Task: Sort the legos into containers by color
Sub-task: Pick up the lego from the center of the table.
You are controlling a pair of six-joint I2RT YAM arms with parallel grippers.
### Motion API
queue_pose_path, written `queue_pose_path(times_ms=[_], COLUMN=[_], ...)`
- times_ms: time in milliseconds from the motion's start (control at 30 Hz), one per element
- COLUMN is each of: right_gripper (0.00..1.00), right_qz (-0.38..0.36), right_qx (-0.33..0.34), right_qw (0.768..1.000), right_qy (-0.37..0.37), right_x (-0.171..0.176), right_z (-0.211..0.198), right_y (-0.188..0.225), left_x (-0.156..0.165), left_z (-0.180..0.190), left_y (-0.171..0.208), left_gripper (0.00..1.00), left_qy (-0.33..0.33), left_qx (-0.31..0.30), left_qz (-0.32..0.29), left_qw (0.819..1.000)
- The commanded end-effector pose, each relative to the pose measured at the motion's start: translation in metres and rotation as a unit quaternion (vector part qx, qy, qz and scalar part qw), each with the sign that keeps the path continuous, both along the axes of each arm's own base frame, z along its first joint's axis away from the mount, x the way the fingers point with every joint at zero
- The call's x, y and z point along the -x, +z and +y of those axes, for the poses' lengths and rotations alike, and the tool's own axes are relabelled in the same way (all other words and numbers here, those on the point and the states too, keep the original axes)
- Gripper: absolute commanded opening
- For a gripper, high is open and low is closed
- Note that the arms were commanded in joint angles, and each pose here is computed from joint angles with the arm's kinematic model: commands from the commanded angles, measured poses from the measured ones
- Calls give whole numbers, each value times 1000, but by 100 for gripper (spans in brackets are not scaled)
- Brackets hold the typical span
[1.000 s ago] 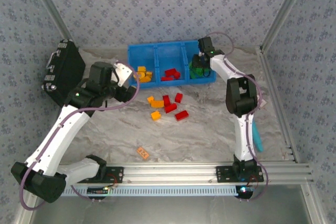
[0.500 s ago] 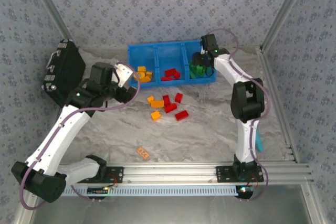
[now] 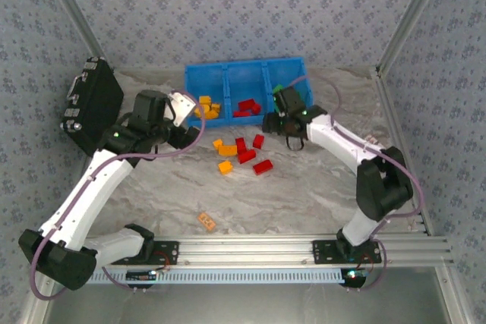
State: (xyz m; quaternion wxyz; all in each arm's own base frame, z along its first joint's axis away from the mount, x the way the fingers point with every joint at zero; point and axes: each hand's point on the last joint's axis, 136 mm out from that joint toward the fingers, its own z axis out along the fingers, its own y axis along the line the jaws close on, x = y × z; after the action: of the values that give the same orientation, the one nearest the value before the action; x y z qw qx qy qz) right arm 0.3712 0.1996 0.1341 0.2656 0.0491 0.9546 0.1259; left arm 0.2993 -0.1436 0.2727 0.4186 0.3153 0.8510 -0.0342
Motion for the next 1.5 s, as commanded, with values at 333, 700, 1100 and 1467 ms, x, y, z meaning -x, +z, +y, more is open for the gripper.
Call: queue_pose_path(times_ms=[333,700,1100,1467], right_gripper=[72,73,73,64], right_qz=[129,153,162,193], right_qx=[-152,-168,-160,-141], right_qw=[947,915,908,911], right_qy=[-252,-332,-350,-337], right_x=[85,100,82,72], right_z=[26,29,39,48], right_y=[-70,-94,-104,-126], left_x=[19,35,48,52], left_z=[-4,7,16,19], left_y=[8,22,20,17], left_gripper=[84,89,100,100], left_qy=[-10,-8,-13,-20], left_qx=[44,63,39,17], left_qz=[-8,-62,-106,-124], left_qw=[999,996,994,992])
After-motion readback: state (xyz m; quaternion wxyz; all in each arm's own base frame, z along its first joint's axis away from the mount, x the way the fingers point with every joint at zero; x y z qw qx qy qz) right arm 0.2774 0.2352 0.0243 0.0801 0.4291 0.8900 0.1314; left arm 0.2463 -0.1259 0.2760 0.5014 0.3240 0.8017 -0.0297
